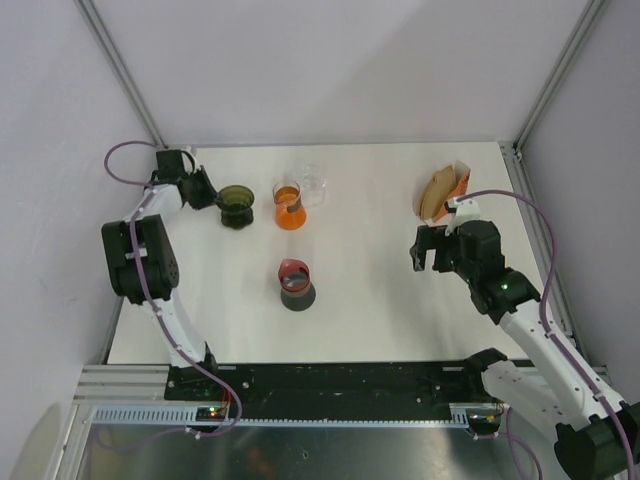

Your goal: Place the coffee filter in the dripper

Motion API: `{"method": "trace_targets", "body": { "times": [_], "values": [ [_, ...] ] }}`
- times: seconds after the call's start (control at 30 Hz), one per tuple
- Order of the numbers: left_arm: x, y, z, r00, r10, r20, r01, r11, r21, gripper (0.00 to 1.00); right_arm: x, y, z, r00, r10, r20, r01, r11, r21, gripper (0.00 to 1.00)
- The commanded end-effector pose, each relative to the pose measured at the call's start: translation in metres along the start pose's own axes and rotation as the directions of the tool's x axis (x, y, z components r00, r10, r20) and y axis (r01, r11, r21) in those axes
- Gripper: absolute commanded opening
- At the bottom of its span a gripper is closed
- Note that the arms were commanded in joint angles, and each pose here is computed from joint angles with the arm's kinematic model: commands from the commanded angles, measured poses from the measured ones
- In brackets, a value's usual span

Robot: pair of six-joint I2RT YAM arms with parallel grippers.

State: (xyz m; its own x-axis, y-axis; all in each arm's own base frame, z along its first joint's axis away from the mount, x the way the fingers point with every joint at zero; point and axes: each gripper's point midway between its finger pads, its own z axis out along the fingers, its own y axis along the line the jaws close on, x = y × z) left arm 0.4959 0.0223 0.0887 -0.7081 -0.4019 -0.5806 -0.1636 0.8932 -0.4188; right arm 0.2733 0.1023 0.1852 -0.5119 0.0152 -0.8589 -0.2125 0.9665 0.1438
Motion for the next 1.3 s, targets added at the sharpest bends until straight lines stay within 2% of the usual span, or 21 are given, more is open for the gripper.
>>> {"method": "trace_targets", "body": {
  "times": [0.0,0.1,0.23,0.47,0.67,0.77,0.87,1.0,1.27],
  "values": [
    [-0.008,-0.019,-0.054,0.992,0.092,0.087,-0.098,0.993,0.062,0.0,-0.029,0.014,-0.018,0.995,0.043,0.094,-0.041,0.999,-0.022,0.99],
    [0.012,-0.023,-0.076,0.992,0.096,0.085,-0.105,0.99,0.098,0.0,-0.038,0.037,-0.018,0.987,0.107,0.121,-0.094,0.99,-0.107,0.99],
    [0.026,-0.032,-0.109,0.989,0.093,0.115,-0.109,0.983,0.149,0.0,-0.049,0.078,-0.014,0.983,0.126,0.135,-0.095,0.971,-0.218,0.99],
    [0.049,-0.062,-0.179,0.973,0.131,0.188,-0.174,0.957,0.231,0.0,-0.065,0.16,-0.017,0.987,0.008,0.16,0.047,0.942,-0.333,0.99],
    [0.069,-0.108,-0.231,0.983,0.081,0.163,-0.143,0.899,0.414,0.0,-0.075,0.208,-0.025,0.98,-0.075,0.183,0.143,0.908,-0.395,0.99],
    [0.076,-0.126,-0.25,0.989,0.062,0.134,-0.12,0.871,0.476,0.0,-0.074,0.207,-0.026,0.979,-0.099,0.177,0.16,0.914,-0.372,0.99],
    [0.092,-0.148,-0.26,0.989,0.108,0.099,-0.143,0.846,0.513,0.0,-0.072,0.191,-0.023,0.981,-0.113,0.158,0.158,0.937,-0.312,0.99],
    [0.118,-0.174,-0.255,0.973,0.22,0.066,-0.221,0.823,0.522,0.0,-0.066,0.165,-0.02,0.985,-0.129,0.119,0.153,0.961,-0.231,0.99],
    [0.135,-0.19,-0.237,0.952,0.306,0.012,-0.267,0.81,0.522,0.0,-0.065,0.139,-0.022,0.986,-0.137,0.1,0.151,0.978,-0.145,0.99]
  ]
}}
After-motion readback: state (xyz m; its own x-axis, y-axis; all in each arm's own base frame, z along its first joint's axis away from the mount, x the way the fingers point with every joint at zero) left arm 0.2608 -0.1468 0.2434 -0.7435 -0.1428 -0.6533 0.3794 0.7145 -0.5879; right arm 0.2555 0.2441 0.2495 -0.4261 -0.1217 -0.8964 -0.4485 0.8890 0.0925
